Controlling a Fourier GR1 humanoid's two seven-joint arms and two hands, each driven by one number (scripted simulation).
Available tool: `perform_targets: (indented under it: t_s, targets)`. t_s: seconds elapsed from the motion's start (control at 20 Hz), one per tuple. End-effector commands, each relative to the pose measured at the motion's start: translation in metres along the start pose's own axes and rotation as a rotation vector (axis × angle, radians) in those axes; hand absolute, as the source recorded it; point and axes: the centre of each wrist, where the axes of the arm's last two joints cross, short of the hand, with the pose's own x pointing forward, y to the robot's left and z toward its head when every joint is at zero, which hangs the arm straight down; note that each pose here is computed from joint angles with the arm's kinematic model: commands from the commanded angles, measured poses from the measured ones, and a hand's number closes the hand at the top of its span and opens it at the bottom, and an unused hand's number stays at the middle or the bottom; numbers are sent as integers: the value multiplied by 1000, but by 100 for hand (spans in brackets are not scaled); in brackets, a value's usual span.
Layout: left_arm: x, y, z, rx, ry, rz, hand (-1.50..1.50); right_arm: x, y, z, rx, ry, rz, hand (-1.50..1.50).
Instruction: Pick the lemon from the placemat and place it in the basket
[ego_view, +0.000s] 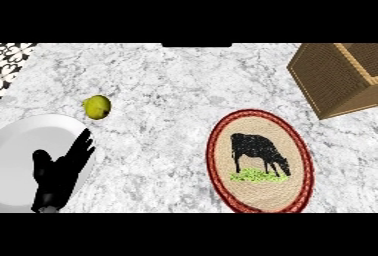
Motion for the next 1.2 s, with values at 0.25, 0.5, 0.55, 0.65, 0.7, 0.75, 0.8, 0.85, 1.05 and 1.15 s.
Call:
perform_targets:
  t_s: [0.25, 0.5, 0.55, 0.65, 0.7, 0.75, 0.8, 0.85, 1.05, 1.15]
  targets:
    - [-29, -8, 6, -12, 160, -18, 0, -28, -9, -53, -5, 40, 78, 150]
    - [-24, -6, -3, -6, 162, -13, 0, -52, 19, -80, 13, 53, 52, 150]
    - [-27, -9, -4, -12, 156, -14, 0, -49, 2, -87, 19, 58, 19, 150]
    - [-34, -13, -4, 11, 153, -28, 0, -61, -15, -95, 16, 93, 9, 150]
    - [-28, -2, 9, -27, 157, -3, 0, -81, 2, -93, 31, 112, -41, 150]
    - [-5, 0, -6, -4, 144, -25, 0, -82, 7, -102, 22, 120, -46, 150]
    - [-26, -15, 5, 4, 142, -12, 0, -101, 13, -99, 13, 140, -156, 150]
    - [-24, -7, 2, -2, 154, -16, 0, -112, 14, -100, 9, 148, -160, 150]
    - [-30, -10, -9, 6, 166, -6, 0, -125, 3, -102, 45, 147, -171, 150]
    - [-32, -7, 7, -2, 167, -24, 0, -125, 24, -113, 19, 143, -146, 150]
